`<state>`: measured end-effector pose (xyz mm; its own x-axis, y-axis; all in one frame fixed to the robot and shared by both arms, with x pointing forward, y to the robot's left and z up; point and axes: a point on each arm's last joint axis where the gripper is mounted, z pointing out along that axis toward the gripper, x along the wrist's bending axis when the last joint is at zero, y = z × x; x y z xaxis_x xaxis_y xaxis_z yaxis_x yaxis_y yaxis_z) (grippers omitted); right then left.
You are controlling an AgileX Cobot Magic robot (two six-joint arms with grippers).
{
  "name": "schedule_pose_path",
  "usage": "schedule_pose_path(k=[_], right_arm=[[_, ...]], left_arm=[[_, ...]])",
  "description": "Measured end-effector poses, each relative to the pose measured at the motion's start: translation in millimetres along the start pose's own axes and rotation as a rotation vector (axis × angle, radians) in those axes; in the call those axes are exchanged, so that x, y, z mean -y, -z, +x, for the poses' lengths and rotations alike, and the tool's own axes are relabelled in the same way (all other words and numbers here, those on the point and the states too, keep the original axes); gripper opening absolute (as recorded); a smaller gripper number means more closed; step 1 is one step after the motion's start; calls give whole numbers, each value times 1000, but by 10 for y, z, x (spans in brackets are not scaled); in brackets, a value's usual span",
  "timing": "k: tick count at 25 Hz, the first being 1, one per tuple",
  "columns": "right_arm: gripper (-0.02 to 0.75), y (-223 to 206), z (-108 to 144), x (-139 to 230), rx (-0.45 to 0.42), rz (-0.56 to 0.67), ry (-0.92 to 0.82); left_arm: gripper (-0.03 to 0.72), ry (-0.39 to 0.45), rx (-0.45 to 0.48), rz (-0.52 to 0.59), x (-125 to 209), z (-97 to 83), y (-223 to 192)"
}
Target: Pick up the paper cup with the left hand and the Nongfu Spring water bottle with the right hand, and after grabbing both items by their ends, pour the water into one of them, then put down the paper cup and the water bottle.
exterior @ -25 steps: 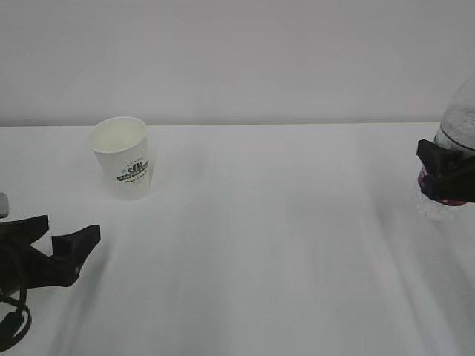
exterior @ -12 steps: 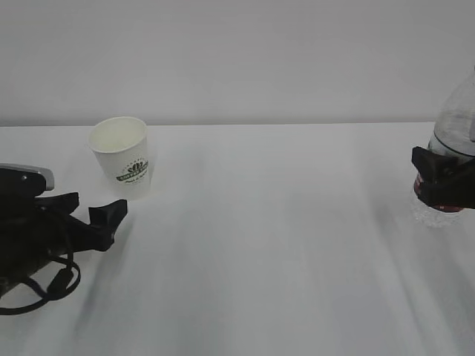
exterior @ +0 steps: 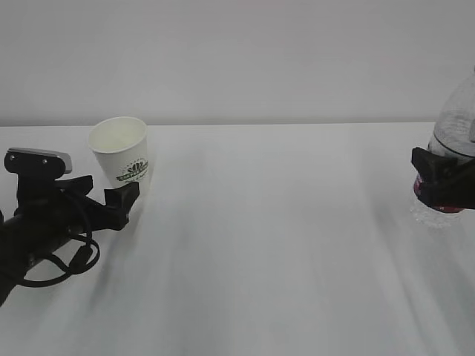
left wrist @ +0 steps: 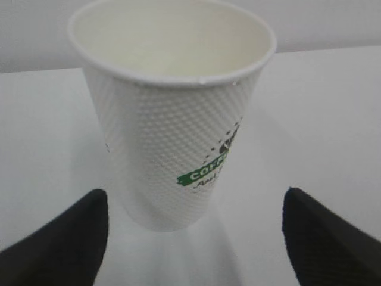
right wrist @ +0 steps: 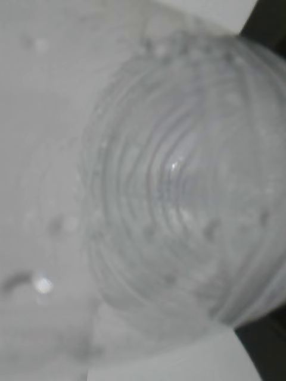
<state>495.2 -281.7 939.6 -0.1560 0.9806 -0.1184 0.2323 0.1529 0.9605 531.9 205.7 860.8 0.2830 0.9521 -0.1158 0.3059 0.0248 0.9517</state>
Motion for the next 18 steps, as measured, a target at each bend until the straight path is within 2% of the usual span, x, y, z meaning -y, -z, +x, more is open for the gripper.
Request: schedule_pose_path(k=[6,11,18], right_arm=[[503,0,0,0,0,0,-2],[503,2,0,-3,0,-1,-2],[503,2,1,-3,-2,-1,0]], left_arm=[[678,-42,50,47,22,169,9],[675,-31,59,57,9,370,33],[665,-62,121,47,-34,346,-33]])
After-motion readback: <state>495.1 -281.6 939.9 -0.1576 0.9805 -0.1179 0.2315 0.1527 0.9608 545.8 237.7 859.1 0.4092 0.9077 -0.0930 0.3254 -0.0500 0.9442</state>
